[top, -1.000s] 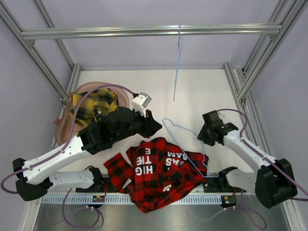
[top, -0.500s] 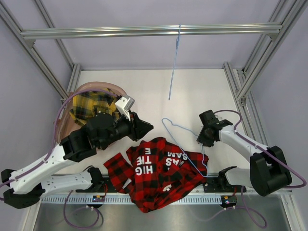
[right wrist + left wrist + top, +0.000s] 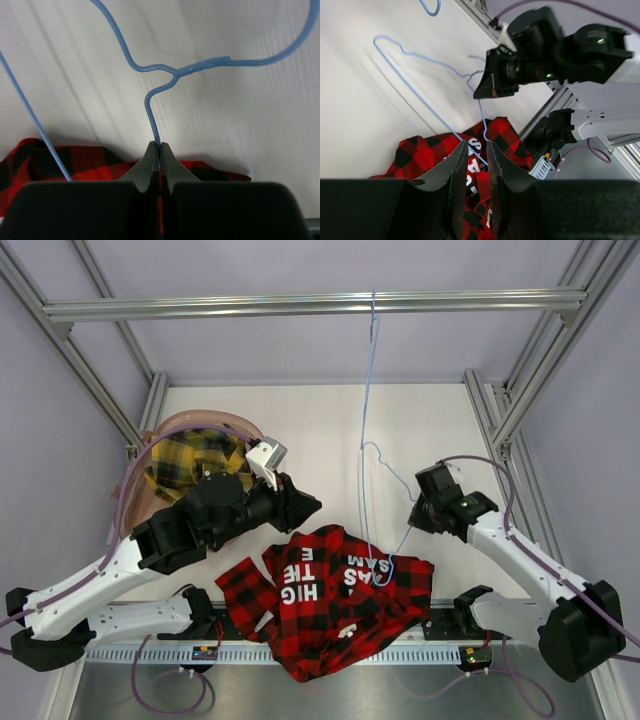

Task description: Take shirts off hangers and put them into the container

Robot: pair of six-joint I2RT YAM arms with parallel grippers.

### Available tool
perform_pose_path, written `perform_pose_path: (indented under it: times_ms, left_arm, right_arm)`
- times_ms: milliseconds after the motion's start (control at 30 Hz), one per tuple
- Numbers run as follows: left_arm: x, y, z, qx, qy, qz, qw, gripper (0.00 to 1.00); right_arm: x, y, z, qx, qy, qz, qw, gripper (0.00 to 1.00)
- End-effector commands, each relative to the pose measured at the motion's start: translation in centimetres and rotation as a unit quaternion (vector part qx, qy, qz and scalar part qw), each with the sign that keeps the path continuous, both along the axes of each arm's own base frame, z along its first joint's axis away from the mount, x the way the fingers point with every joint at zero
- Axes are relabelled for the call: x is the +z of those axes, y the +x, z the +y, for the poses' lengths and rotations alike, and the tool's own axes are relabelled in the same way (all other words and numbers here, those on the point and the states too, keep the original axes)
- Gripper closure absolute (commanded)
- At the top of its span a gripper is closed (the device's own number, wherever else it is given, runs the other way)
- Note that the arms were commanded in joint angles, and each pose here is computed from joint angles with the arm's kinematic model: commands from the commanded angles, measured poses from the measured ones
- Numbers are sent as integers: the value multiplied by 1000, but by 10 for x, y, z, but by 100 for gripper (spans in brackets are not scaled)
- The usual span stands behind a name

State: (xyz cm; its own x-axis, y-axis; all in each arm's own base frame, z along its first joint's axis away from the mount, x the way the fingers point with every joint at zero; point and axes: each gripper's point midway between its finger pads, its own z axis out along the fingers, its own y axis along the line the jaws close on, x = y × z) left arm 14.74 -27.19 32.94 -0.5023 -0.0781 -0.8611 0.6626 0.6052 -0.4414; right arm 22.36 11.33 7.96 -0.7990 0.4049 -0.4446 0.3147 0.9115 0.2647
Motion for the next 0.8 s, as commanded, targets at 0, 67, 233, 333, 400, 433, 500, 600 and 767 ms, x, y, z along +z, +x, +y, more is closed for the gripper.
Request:
perform_pose_path:
  times_ms: [0, 67, 233, 333, 400, 433, 500, 600, 767]
  left_arm:
    - [9, 3, -10, -6, -14, -7, 1000, 74]
    - [10, 3, -13, -9, -16, -6, 1000, 75]
    - [5, 10, -22, -3, -10, -3, 1000, 75]
    - [-2, 13, -28, -2, -3, 3, 1000, 75]
    - [-6, 13, -32, -6, -2, 10, 1000, 66]
    - [-8, 14, -34, -6, 0, 12, 1000, 60]
    - [-13, 15, -36, -5, 5, 16, 1000, 51]
    - [-19, 20, -37, 7, 16, 20, 1000, 42]
    - [-29, 30, -44, 21, 30, 20, 999, 32]
  right_arm:
    - [83, 32, -1, 17, -22, -103, 994, 100]
    - [99, 28, -10, 37, -60, -95, 993, 100]
    - [150, 32, -21, 68, -137, -98, 983, 100]
    - [165, 24, -28, 70, -184, -93, 976, 100]
    - [170, 15, -29, 71, -200, -93, 973, 100]
    - [171, 14, -28, 73, -202, -94, 972, 100]
    - [173, 8, -26, 74, -202, -97, 972, 100]
    - [173, 3, -26, 73, -206, -96, 971, 100]
    - [171, -15, -10, 107, -204, -89, 969, 100]
